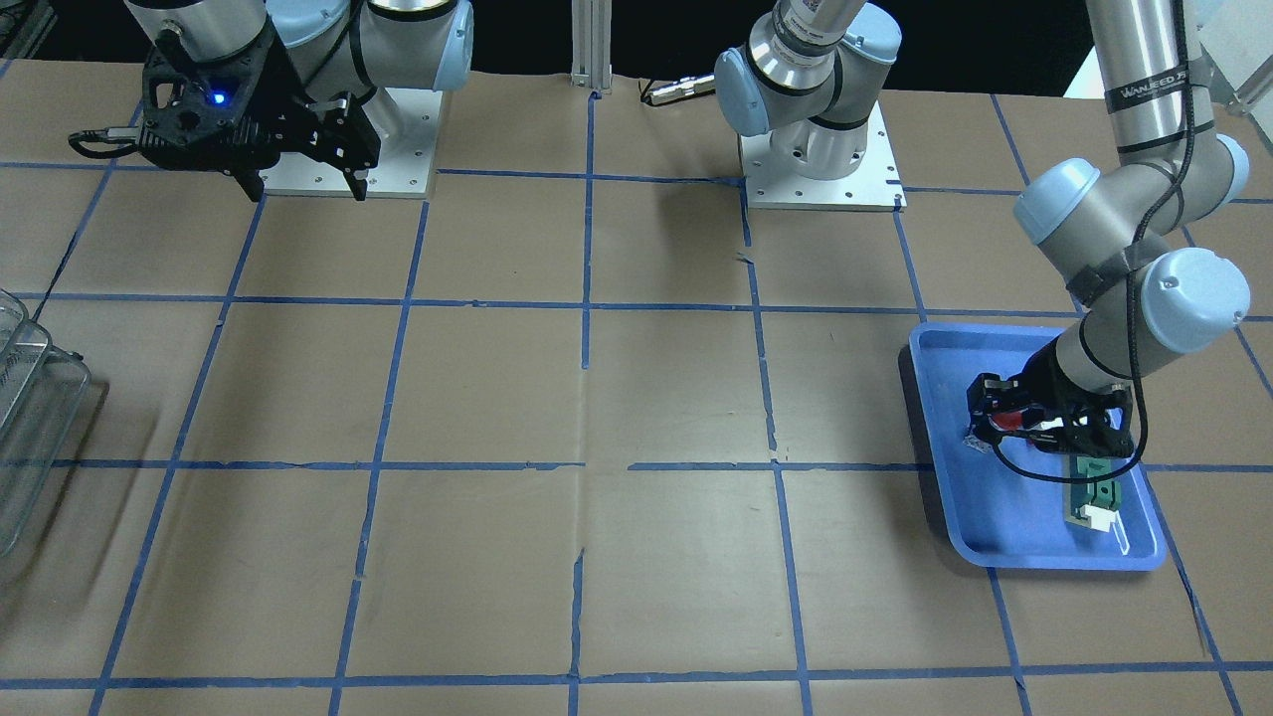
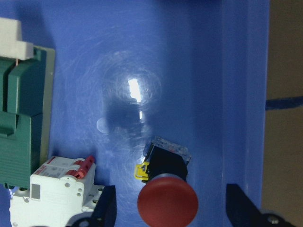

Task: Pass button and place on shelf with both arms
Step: 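Close the left gripper on the red push button's base, then lift the button with the left gripper and carry it toward the right gripper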

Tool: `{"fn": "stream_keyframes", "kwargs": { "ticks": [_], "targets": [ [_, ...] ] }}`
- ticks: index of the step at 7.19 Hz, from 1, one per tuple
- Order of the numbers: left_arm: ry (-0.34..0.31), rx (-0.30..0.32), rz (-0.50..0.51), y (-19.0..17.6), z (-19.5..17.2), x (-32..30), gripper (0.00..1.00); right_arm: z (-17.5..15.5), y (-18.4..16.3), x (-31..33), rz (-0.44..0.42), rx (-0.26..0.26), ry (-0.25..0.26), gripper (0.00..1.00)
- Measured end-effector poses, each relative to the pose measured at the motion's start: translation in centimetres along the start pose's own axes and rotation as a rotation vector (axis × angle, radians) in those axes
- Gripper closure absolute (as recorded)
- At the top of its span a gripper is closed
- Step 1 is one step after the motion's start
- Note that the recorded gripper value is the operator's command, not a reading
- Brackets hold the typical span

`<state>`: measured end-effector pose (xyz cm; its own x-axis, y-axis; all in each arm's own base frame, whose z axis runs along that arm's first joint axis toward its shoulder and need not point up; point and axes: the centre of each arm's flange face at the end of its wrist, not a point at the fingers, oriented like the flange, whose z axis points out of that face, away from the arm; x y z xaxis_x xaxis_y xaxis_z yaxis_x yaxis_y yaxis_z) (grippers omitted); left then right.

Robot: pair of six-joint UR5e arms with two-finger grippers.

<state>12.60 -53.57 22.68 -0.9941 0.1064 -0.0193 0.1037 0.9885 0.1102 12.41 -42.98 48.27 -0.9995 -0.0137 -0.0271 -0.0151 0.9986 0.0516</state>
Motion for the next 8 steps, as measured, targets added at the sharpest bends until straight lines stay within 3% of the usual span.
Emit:
{"fn": "stream_keyframes", "kwargs": {
  "ticks": [3,4,6,8],
  "targets": [
    [-0.001,0.041,0.000,-0.1,-2.4,0.5,1.00,0.0,-0.2,0.4,0.017,0.005,0.004,0.00],
    [0.047,0.060,-0.006,-0.1,-3.9,1.3,1.00,0.0,-0.3,0.5,0.023,0.004,0.003,0.00],
    [0.261,0.062,-0.123,-0.6,-8.6,3.7,1.00,0.2,-0.5,0.6,0.026,0.001,0.003,0.00],
    [0.535,0.032,-0.348,-2.6,-13.0,10.8,1.00,0.6,-1.0,1.1,0.035,-0.009,-0.001,0.00]
  ]
}}
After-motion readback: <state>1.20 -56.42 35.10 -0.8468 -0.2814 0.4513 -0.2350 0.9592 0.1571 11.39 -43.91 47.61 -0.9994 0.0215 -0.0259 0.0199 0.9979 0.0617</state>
